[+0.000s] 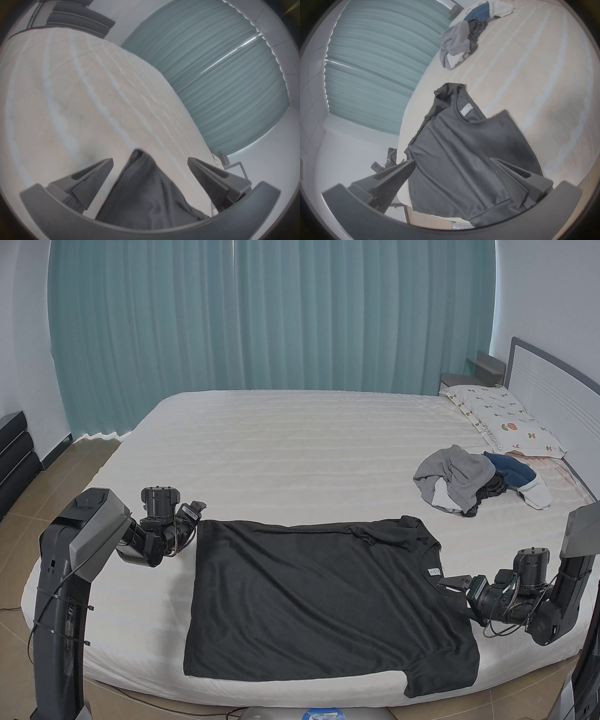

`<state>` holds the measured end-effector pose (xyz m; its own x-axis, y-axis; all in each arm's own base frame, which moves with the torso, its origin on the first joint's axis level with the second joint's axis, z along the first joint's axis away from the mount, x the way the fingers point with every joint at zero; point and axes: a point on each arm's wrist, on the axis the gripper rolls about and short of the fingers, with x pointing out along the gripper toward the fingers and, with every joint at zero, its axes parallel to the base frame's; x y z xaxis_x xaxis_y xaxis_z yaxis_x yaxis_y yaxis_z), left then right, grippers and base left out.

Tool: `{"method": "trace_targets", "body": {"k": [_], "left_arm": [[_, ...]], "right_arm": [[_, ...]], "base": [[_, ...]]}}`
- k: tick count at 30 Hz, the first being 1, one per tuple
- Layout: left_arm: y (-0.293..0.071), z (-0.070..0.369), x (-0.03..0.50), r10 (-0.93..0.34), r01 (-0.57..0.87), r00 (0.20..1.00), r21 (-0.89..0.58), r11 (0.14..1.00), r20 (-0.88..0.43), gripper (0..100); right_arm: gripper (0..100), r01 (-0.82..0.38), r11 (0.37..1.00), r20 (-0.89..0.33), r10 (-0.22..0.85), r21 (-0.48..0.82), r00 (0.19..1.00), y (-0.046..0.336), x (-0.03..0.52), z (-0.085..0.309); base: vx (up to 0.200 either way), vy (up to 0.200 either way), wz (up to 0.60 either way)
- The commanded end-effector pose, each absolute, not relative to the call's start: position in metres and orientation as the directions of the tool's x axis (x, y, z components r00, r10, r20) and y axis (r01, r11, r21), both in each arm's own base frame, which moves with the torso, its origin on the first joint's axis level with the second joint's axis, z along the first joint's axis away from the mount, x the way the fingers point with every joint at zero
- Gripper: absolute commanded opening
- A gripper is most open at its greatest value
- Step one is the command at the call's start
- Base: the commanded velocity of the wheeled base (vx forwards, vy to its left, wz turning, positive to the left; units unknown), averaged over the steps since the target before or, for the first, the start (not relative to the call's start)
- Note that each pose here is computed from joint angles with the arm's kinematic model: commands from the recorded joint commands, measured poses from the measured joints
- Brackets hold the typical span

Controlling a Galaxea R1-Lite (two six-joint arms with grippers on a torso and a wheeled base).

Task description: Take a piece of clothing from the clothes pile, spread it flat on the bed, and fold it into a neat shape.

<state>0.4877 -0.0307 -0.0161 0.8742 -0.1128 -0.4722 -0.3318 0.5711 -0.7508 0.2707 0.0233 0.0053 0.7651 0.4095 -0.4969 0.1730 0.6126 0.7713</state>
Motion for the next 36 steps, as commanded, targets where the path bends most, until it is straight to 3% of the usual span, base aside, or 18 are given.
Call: {"method": "trace_targets", "body": {"k": [1, 4, 8, 15, 27, 28, 33, 36], "left_arm": [[-0.033, 0.002, 0.465, -0.209, -0.308, 0.846, -0.770, 0.558, -0.490, 100], [-0.035, -0.002, 0.464, -0.216, -0.311, 0.840, -0.767, 0.561, -0.498, 100], [-0.035, -0.004, 0.464, -0.216, -0.312, 0.838, -0.765, 0.563, -0.501, 100], [-0.035, -0.005, 0.464, -0.211, -0.315, 0.837, -0.761, 0.568, -0.504, 100], [-0.038, -0.004, 0.464, -0.212, -0.308, 0.839, -0.760, 0.572, -0.500, 100], [-0.038, -0.004, 0.464, -0.212, -0.308, 0.839, -0.760, 0.572, -0.500, 100], [-0.038, -0.004, 0.465, -0.213, -0.307, 0.839, -0.759, 0.574, -0.500, 100], [-0.038, -0.004, 0.465, -0.212, -0.308, 0.839, -0.759, 0.574, -0.501, 100]], "right_arm": [[100, 0.095, 0.614, -0.419, 0.410, 0.784, 0.810, 0.028, 0.297, 0.018], [100, 0.039, 0.621, -0.377, 0.423, 0.782, 0.824, 0.036, 0.319, 0.034], [100, 0.051, 0.635, -0.401, 0.421, 0.771, 0.814, 0.049, 0.347, 0.035], [100, 0.080, 0.846, -0.512, 0.241, 0.528, 0.824, 0.078, 0.419, -0.014], [100, 0.110, 0.861, -0.542, 0.209, 0.496, 0.814, 0.089, 0.461, -0.037], [0, 0.110, 0.861, -0.542, 0.209, 0.496, 0.814, 0.089, 0.461, -0.037], [0, 0.100, 0.860, -0.506, 0.197, 0.500, 0.840, 0.091, 0.478, -0.033], [0, 0.063, 0.843, -0.416, 0.197, 0.534, 0.888, 0.089, 0.494, -0.010]], "base": [[0.000, 0.000, 0.00], [0.000, 0.000, 0.00], [0.000, 0.000, 0.00], [0.000, 0.000, 0.00], [0.000, 0.000, 0.00], [0.000, 0.000, 0.00], [0.000, 0.000, 0.00], [0.000, 0.000, 0.00]]}}
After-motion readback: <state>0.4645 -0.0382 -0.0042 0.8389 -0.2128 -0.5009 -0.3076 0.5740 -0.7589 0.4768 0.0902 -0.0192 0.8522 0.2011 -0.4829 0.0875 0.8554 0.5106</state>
